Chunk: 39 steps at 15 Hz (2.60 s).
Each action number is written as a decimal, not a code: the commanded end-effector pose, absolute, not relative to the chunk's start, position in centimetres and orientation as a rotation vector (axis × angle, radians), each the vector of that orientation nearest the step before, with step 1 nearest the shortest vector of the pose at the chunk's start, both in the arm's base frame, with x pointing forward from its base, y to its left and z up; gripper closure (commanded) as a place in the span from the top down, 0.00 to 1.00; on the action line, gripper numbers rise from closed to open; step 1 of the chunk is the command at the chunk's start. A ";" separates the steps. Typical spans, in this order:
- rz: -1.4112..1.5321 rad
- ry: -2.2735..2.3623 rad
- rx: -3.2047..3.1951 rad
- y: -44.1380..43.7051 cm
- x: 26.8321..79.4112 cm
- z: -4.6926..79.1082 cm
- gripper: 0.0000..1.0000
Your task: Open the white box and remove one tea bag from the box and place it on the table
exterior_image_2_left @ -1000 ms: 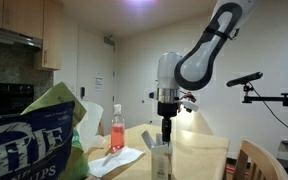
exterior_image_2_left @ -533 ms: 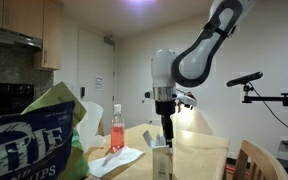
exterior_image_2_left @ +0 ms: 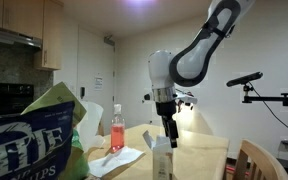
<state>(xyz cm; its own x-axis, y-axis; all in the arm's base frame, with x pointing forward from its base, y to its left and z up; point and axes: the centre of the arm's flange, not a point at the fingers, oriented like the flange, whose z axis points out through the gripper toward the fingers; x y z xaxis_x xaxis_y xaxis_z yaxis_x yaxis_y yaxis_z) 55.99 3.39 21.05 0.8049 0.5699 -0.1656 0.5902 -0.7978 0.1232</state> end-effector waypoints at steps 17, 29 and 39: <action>-0.317 1.190 2.496 6.9 55.2 23.8 0.49; -0.604 1.451 2.140 7.8 55.3 23.6 0.49; -0.455 1.950 1.941 9.7 56.2 23.7 0.44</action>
